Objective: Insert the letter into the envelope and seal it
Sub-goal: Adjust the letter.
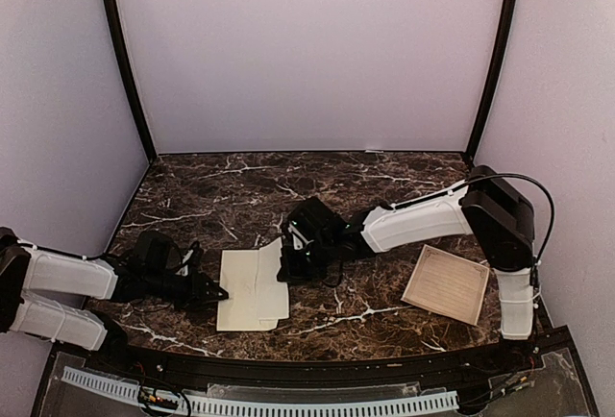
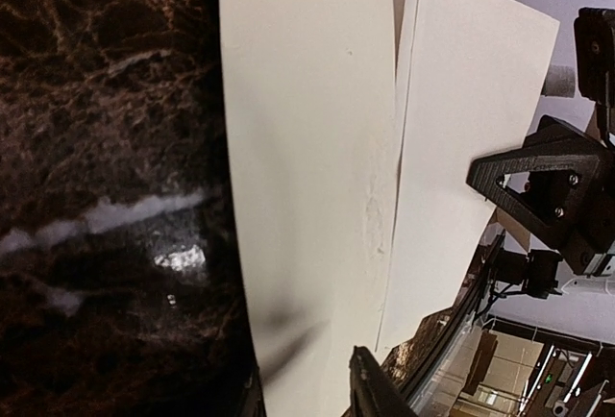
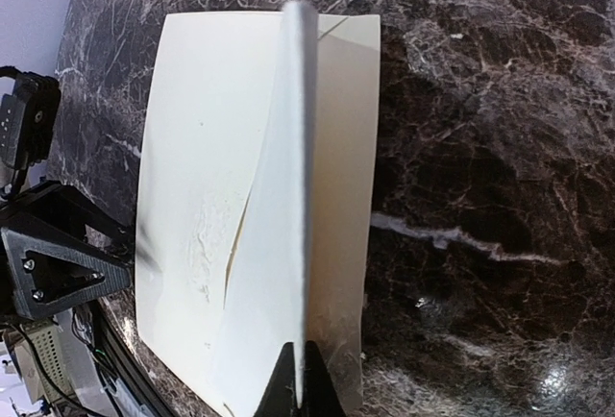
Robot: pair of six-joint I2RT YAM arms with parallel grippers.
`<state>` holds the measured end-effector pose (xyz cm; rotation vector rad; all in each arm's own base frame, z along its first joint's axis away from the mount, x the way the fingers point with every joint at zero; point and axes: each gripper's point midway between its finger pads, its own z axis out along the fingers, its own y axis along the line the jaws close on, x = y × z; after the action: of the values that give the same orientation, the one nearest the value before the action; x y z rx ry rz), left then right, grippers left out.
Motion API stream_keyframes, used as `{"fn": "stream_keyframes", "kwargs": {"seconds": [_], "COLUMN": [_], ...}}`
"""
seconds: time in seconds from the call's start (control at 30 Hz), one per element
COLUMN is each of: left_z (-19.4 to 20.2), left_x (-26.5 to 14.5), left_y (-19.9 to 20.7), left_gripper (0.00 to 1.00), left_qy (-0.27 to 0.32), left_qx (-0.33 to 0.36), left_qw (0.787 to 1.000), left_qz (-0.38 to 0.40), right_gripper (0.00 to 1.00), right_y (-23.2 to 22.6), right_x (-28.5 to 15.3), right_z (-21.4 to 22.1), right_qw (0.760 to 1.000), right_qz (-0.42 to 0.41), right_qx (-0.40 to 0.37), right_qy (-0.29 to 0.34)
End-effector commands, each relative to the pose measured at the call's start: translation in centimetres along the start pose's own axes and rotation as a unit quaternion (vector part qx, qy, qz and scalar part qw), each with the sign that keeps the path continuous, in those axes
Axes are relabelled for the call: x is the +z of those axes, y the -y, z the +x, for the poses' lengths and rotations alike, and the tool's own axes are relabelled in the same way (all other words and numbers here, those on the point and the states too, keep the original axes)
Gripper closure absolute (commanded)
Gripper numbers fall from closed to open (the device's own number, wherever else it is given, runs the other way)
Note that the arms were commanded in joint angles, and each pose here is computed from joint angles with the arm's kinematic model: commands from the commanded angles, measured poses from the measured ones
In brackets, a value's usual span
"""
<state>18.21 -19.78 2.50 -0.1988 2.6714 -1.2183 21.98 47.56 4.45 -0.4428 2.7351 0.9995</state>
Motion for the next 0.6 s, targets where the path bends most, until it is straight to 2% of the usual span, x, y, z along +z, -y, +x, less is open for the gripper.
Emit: {"fn": "stream_keyframes", "kwargs": {"seconds": [0.0,0.57], "left_z": [0.9,-0.3], "left_x": [0.2,-0.1], "left_y": [-0.1,2.1], "left_gripper": [0.69,0.75], "left_qy": [-0.012,0.031], "left_qx": [-0.008,-0.026], "left_qw": [1.000,0.997], "left_qz": [0.006,0.073], "right_gripper": [1.00,1.00], "right_y": [-1.8,-2.1], "right_x": [0.1,0.5], "right_z": [-1.2,-0.6], "right_qw": [0.999,0.999], "right_qz": [-0.023,-0.044], "right_qx": [-0.001,0.005], "right_qy": [0.025,0.019]}}
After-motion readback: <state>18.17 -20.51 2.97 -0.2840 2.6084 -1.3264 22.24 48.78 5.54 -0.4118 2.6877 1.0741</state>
